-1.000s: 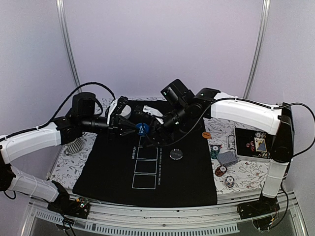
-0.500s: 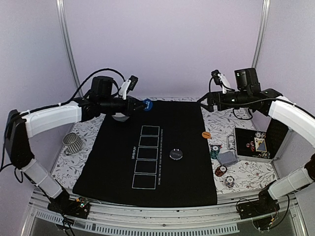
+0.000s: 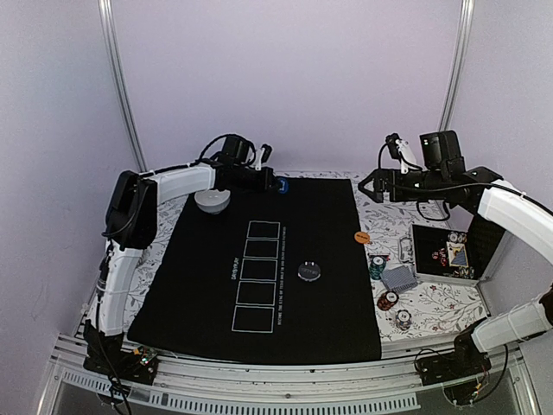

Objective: Distribute texas hold em gaming equipment
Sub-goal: Place the small blind button on the poker table mat, then pick up the big blind button from the center of the board.

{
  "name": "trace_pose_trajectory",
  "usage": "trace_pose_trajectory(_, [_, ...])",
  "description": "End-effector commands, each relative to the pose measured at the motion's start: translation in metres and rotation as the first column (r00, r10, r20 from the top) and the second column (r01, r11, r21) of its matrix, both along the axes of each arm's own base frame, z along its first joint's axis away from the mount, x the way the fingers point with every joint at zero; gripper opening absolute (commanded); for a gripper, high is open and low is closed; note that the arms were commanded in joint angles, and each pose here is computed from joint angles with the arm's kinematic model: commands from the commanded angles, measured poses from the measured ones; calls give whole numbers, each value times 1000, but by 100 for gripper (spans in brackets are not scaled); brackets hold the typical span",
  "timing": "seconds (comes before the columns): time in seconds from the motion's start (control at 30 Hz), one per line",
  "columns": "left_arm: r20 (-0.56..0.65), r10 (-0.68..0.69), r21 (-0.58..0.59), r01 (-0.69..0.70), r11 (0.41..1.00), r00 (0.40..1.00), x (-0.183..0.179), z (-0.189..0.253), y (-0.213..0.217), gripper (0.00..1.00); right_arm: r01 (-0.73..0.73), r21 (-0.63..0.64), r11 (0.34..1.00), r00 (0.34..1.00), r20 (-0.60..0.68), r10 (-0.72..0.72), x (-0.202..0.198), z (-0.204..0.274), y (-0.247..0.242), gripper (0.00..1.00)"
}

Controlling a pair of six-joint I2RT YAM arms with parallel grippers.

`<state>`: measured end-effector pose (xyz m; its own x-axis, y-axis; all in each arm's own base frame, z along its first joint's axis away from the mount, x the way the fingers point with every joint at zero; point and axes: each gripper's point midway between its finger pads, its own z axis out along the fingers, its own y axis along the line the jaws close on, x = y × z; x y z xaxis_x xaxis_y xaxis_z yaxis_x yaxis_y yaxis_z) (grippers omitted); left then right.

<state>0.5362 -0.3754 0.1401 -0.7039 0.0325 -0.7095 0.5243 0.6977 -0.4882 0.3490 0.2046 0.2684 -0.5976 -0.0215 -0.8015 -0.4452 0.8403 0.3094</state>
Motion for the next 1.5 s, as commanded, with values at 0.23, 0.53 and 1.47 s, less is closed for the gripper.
trace_pose_trajectory(0.23, [-203, 123, 30, -119, 992, 971, 24, -81, 27, 0, 35, -15, 999, 999, -37, -36, 0, -9, -7, 99])
trace_pose_trajectory(0.53, [-283, 146, 48, -138, 989, 948, 23, -120, 38, 30, 33, -37, 999, 998, -59, -35, 3, -13, -6, 99])
trace_pose_trajectory(1.47, [373, 169, 140, -235, 962, 912, -80, 155, 83, 98, -4, -416, 909, 920, -357, -159, 73, -156, -20, 95])
